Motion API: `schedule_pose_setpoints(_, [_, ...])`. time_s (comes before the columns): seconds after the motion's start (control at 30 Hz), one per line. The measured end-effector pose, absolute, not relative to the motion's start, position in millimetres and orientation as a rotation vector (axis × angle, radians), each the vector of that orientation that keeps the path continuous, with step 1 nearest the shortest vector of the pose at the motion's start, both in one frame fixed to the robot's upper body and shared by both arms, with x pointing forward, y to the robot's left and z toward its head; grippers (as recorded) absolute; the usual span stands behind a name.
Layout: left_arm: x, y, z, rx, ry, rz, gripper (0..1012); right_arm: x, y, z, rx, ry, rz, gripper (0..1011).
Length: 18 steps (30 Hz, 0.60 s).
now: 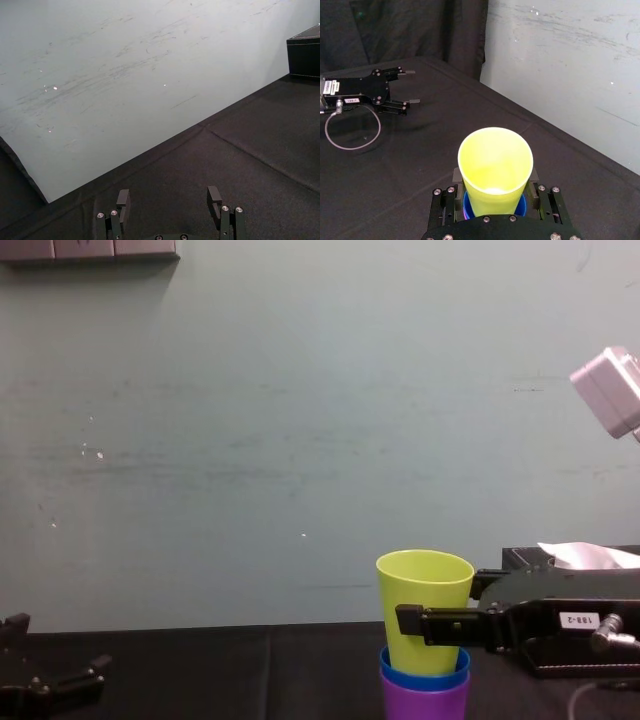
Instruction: Stack the three plastic cups sequentially using one hand.
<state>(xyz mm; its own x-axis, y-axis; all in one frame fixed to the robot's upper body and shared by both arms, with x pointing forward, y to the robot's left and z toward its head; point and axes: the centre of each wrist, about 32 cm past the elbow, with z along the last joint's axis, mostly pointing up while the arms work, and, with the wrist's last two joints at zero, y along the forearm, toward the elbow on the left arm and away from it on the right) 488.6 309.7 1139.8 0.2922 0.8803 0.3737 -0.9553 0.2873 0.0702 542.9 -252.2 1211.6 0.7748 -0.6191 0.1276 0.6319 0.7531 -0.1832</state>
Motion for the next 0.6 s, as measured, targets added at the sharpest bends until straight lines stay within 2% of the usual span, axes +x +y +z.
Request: schedule_pose_setpoints(0.6, [488.6, 309.7, 1139.8, 0.304, -0.285, 1.248, 1011, 544.0, -252.9, 1210.9, -0.221, -0.053, -0.676, 726])
